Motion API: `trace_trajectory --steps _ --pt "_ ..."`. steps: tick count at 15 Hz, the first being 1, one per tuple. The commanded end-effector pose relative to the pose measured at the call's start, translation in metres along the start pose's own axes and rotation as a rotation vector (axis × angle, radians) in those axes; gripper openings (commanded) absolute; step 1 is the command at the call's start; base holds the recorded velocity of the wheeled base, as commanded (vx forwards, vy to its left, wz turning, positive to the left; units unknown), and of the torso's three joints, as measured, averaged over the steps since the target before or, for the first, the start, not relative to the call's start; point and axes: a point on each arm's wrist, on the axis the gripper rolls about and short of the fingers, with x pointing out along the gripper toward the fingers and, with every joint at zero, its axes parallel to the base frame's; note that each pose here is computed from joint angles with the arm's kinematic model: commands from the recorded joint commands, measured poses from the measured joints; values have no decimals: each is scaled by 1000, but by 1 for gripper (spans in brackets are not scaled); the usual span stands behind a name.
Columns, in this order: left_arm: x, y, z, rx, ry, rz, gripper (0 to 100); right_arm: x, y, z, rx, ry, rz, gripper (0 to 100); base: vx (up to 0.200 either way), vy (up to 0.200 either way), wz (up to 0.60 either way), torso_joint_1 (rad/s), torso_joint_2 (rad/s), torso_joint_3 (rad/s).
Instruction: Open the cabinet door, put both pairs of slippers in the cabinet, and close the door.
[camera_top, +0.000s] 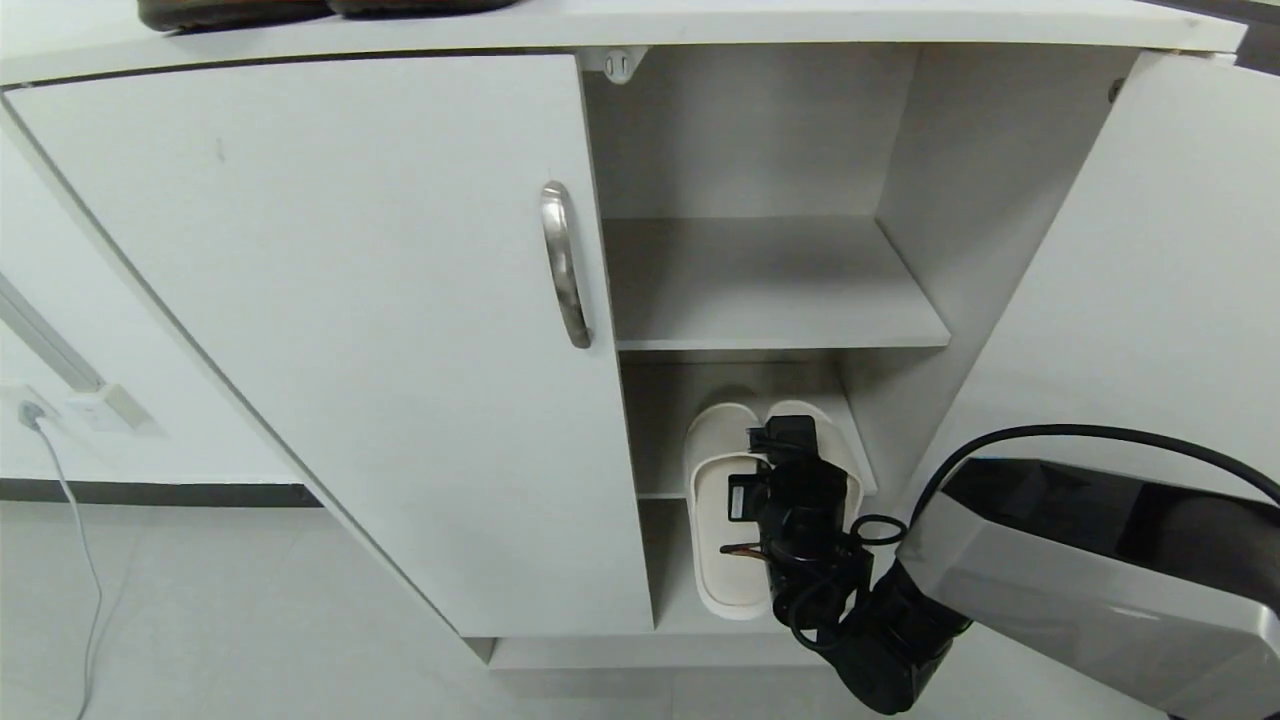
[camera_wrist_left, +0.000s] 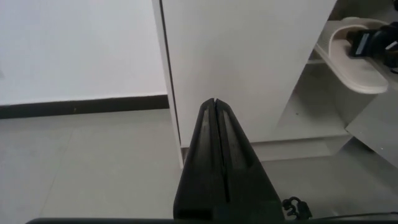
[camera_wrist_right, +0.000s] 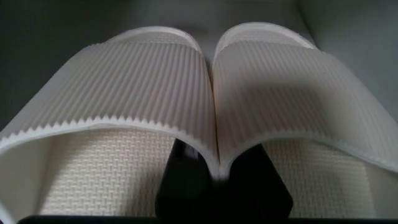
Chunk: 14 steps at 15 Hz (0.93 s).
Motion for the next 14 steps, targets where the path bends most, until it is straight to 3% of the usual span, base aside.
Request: trace_trajectory --steps 1,8,14 --pt "0 0 0 0 -1 0 0 -1 0 -2 -4 4 0 0 0 0 0 0 0 0" --pt "0 0 0 0 -1 0 0 18 -3 -10 -4 3 -11 0 0 0 0 0 0 0" --pt "0 0 0 -2 -1 0 0 71 10 5 -3 2 -43 0 0 0 0 0 0 0"
